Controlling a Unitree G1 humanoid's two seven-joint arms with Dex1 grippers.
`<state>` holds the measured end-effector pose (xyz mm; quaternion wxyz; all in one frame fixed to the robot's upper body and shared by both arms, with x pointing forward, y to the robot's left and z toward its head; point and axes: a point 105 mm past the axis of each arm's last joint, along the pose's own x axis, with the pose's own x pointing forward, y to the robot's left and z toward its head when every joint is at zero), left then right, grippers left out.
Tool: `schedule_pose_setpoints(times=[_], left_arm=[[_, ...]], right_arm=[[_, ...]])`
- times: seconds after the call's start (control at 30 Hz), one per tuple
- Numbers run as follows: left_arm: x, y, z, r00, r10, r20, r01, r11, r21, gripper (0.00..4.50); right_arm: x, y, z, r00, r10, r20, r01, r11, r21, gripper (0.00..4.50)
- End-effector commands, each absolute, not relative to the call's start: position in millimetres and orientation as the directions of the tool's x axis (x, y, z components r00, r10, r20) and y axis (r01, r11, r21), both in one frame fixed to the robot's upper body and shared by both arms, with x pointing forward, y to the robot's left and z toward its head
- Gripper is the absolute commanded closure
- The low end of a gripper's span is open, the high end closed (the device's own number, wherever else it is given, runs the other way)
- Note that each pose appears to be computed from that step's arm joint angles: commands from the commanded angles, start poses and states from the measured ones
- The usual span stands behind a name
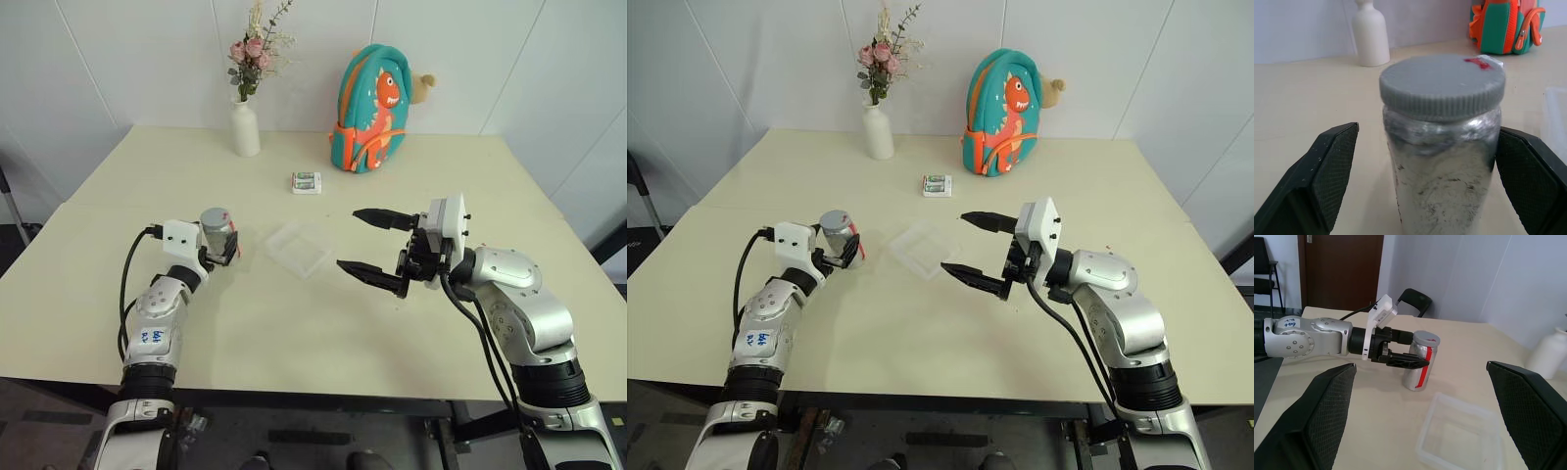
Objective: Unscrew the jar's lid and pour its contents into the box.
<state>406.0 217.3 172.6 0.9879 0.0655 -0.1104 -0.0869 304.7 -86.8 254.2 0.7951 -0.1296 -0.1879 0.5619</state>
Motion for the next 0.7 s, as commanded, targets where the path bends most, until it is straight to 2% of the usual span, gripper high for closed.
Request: schedule_pose_setpoints(times=[0.03,0.27,0.47,0.7], left_arm=[[398.8,212.5,180.8,0.95,-0.18,0.257,0.142,0.977,0.158,0.03],[391.1,205.7,179.5,0.953,-0.147,0.265,0.114,0.984,0.137,0.03],[383.0,202.9,185.2,0.959,-0.046,0.28,0.013,0.993,0.119,0.03],[380.8,188.1,184.8,0.962,0.095,0.258,-0.089,0.995,-0.034,0.03]], right_arm=[[298.9,-87.6,263.3,0.289,0.939,0.185,-0.831,0.342,-0.44,0.0],[298.7,-85.3,261.5,0.277,0.944,0.179,-0.839,0.328,-0.433,0.0],[299.2,-83.8,260.9,0.268,0.947,0.177,-0.845,0.319,-0.429,0.0],[298.1,-82.8,259.2,0.252,0.953,0.169,-0.854,0.301,-0.423,0.0]])
